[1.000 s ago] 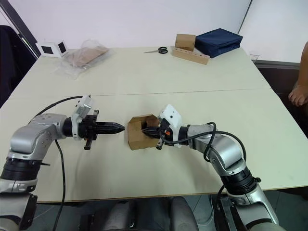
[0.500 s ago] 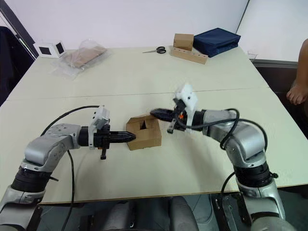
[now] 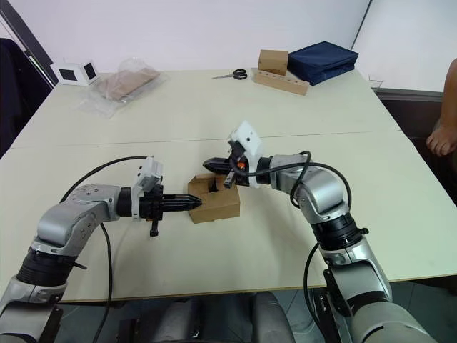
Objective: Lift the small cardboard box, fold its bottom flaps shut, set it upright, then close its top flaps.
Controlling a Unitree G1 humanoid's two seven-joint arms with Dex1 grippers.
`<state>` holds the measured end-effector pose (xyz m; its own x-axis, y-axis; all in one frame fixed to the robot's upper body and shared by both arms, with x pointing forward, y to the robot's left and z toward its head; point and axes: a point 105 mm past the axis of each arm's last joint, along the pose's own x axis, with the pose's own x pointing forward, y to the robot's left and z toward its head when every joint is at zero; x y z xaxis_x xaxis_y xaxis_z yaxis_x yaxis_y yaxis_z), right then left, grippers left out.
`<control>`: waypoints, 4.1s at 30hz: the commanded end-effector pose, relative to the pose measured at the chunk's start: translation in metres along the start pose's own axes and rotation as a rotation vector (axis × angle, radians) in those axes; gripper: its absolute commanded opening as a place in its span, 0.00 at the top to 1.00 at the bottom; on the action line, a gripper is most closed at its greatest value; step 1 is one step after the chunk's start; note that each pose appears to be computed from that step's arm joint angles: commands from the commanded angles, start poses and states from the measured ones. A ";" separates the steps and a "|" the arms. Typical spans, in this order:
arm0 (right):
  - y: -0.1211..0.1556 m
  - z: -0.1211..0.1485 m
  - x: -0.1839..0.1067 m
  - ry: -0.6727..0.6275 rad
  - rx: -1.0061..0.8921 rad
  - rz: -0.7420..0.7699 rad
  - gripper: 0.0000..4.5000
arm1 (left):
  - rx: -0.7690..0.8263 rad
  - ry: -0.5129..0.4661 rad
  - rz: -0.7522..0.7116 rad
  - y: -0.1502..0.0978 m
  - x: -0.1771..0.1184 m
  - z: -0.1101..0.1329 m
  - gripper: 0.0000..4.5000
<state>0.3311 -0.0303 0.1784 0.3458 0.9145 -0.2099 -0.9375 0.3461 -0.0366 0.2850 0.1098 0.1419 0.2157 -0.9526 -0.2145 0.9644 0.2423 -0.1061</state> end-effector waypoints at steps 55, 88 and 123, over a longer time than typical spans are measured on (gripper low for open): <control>0.028 -0.034 -0.023 0.171 -0.139 -0.027 1.00 | 0.109 -0.099 -0.006 0.050 0.038 0.041 0.98; 0.026 0.007 -0.035 0.029 -0.112 -0.030 1.00 | 0.170 0.002 -0.034 0.035 0.032 0.020 0.98; 0.025 0.023 -0.077 0.004 -0.071 -0.043 1.00 | 0.147 -0.096 0.197 0.008 -0.023 0.048 0.98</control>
<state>0.2926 -0.0794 0.1982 0.3928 0.8886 -0.2368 -0.9191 0.3881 -0.0685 0.2994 0.1157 0.1762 0.3642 -0.9210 -0.1380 0.9302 0.3669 0.0064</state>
